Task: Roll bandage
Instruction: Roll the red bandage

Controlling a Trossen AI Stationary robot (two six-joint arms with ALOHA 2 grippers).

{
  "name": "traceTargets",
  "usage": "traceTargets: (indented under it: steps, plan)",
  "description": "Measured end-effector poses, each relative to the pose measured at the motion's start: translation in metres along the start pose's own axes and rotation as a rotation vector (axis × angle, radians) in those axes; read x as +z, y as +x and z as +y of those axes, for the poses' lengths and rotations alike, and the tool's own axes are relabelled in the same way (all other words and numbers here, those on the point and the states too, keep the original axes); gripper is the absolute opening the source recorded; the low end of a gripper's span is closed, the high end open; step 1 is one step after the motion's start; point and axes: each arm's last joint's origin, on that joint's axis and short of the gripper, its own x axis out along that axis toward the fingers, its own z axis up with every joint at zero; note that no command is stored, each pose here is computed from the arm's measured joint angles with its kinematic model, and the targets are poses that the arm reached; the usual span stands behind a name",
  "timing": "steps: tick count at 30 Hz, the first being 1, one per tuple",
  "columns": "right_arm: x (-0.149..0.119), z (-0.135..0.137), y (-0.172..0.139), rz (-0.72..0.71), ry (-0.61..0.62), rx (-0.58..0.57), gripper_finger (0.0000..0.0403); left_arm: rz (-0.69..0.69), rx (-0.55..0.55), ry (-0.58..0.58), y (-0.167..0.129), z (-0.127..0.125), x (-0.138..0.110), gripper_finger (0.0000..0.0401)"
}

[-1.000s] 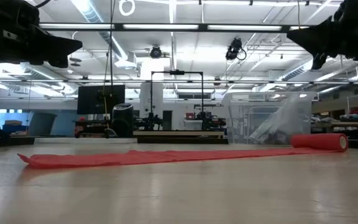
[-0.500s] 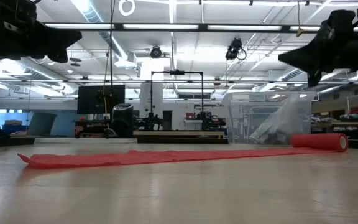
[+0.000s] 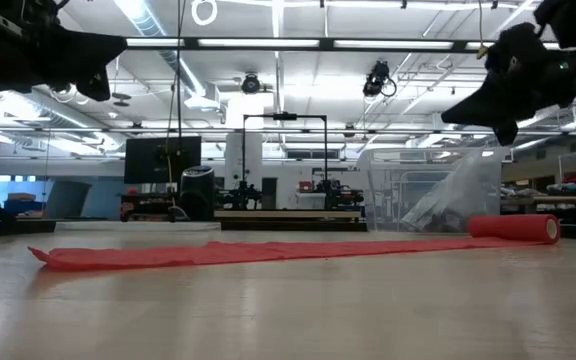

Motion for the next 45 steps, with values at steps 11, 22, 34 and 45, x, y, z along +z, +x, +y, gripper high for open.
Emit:
traceTargets:
  steps: [11,22,34,45]
  plan:
    - [0.033,0.017,0.008,0.329,-0.118,-0.102,0.0003,0.009,-0.028,-0.123,0.000,-0.001,-0.001,0.0001]
    - [0.002,0.029,0.029,0.610,0.109,-0.266,0.0024,0.139,-0.008,-0.236,0.004,-0.001,-0.013,0.0001]
    - [0.009,0.032,0.034,0.719,0.212,-0.553,0.0096,0.272,0.078,-0.222,0.007,0.002,-0.027,0.0001]
    - [-0.002,0.010,0.053,0.919,0.211,-0.679,0.0160,0.289,0.028,-0.192,0.007,0.006,-0.028,0.0001]
